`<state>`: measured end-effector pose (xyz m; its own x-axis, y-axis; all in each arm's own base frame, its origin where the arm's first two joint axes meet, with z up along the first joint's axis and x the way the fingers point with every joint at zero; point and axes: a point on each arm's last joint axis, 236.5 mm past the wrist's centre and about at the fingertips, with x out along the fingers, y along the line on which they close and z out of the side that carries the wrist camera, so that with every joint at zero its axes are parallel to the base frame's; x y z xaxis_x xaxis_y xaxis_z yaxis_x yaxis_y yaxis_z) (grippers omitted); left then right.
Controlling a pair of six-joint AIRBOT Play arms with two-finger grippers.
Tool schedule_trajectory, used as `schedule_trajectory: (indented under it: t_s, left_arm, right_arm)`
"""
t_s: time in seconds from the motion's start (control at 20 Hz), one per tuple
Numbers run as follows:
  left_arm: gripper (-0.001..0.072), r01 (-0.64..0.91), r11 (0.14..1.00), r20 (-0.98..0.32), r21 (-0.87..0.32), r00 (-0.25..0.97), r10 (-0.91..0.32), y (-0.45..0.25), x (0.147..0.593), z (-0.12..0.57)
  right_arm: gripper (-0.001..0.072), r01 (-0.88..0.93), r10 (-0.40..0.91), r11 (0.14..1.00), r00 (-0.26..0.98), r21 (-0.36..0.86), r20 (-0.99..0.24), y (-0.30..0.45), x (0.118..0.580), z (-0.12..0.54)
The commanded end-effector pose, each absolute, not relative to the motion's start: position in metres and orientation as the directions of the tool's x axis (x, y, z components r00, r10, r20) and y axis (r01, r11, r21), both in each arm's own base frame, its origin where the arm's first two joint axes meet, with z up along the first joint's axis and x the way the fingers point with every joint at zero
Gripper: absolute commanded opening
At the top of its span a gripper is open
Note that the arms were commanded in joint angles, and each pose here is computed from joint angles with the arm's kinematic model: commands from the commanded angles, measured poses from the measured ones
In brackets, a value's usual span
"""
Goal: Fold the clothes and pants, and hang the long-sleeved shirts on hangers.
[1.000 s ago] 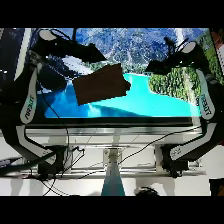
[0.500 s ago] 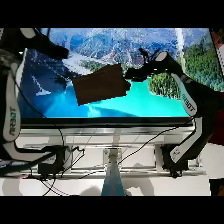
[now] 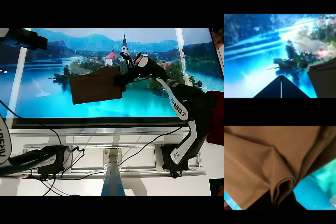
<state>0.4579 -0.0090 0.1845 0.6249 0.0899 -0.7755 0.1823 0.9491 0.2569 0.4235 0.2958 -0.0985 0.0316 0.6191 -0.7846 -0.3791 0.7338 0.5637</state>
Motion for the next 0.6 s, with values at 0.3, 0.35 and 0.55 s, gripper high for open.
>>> schedule_trajectory:
  t_s: [0.3, 0.35, 0.55]
  left_arm:
    - [0.0013, 0.127, 0.94, -0.788, 0.316, 0.588, 0.185, 0.015, 0.429, 0.198]
    - [0.0013, 0.128, 0.94, -0.788, 0.316, 0.586, 0.185, 0.015, 0.429, 0.198]
    - [0.0013, 0.128, 0.94, -0.789, 0.316, 0.586, 0.185, 0.015, 0.429, 0.197]
  right_arm:
    - [0.0015, -0.273, 0.298, 0.942, 0.401, 0.197, -0.866, 0.151, 0.479, 0.035]
    - [0.0015, -0.208, 0.226, 0.967, 0.44, 0.147, -0.869, 0.114, 0.477, 0.057]
    - [0.0015, 0.146, -0.061, 0.989, 0.465, 0.009, -0.883, -0.046, 0.422, 0.128]
